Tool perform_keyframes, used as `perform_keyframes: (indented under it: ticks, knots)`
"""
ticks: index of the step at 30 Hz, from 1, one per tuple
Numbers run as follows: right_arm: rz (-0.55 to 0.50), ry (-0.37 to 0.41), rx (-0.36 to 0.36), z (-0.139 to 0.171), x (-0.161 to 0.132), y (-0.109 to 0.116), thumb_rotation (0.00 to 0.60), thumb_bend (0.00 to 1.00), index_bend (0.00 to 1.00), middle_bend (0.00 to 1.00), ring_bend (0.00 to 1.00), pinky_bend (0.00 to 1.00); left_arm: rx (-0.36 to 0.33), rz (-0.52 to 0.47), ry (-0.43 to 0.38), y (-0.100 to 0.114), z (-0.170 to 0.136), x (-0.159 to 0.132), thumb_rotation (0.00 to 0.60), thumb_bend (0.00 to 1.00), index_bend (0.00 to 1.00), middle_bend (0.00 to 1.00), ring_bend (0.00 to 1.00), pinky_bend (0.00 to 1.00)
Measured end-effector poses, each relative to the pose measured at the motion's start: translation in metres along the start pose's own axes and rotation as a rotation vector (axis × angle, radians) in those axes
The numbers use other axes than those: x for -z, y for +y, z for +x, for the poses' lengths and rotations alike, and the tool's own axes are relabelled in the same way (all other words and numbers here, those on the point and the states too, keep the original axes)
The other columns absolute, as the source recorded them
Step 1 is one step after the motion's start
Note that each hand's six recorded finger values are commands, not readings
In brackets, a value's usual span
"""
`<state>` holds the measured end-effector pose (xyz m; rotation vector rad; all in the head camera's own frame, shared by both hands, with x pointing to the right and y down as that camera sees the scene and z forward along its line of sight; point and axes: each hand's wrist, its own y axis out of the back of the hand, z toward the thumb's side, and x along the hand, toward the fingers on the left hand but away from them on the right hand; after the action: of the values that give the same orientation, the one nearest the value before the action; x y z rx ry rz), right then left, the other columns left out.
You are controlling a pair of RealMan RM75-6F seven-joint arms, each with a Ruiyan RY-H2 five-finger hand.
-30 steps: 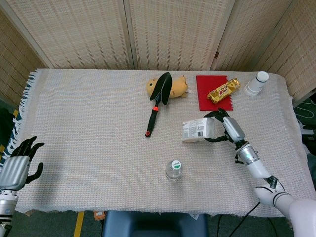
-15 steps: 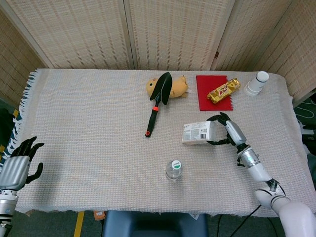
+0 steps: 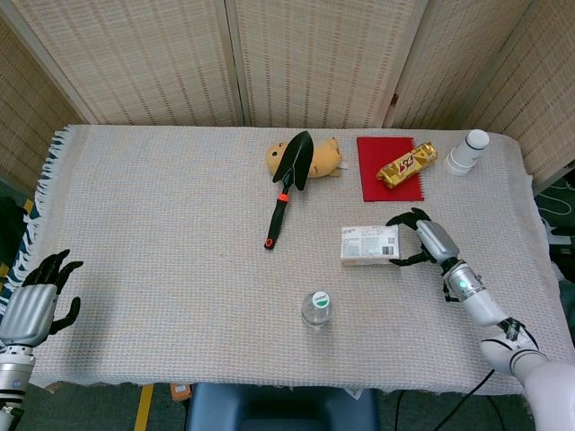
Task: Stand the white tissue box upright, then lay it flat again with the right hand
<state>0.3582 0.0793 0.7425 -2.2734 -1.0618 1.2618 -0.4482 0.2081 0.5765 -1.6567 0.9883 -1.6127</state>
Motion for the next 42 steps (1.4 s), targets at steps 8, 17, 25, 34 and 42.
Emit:
perform_keyframes:
  ticks: [8, 17, 25, 34, 42]
  knots:
    - [0.078, -0.089, -0.075, 0.004, 0.011, -0.004, 0.6, 0.32, 0.35, 0.46, 0.36, 0.0, 0.011, 0.007, -0.003, -0.002, 0.001, -0.001, 0.6, 0.49, 0.18, 0.0, 0.0, 0.17]
    - [0.143, -0.135, -0.103, 0.003, 0.014, -0.005, 0.6, 0.27, 0.21, 0.37, 0.27, 0.0, 0.01, 0.007, -0.001, -0.002, 0.001, -0.001, 0.6, 0.49, 0.18, 0.0, 0.0, 0.17]
    - [0.157, -0.169, -0.124, 0.004, 0.012, -0.004, 0.6, 0.06, 0.06, 0.22, 0.12, 0.0, 0.004, 0.003, -0.002, -0.001, 0.001, -0.001, 0.6, 0.49, 0.18, 0.0, 0.0, 0.17]
    - [0.156, -0.184, -0.121, 0.007, 0.009, 0.004, 0.6, 0.03, 0.0, 0.11, 0.01, 0.0, 0.005, 0.005, -0.002, -0.001, 0.001, -0.001, 0.6, 0.49, 0.18, 0.0, 0.0, 0.17]
    - [0.098, -0.131, -0.086, 0.04, -0.009, 0.016, 0.6, 0.01, 0.0, 0.02, 0.0, 0.0, 0.001, -0.002, 0.004, 0.001, 0.001, 0.002, 0.6, 0.49, 0.18, 0.0, 0.0, 0.17]
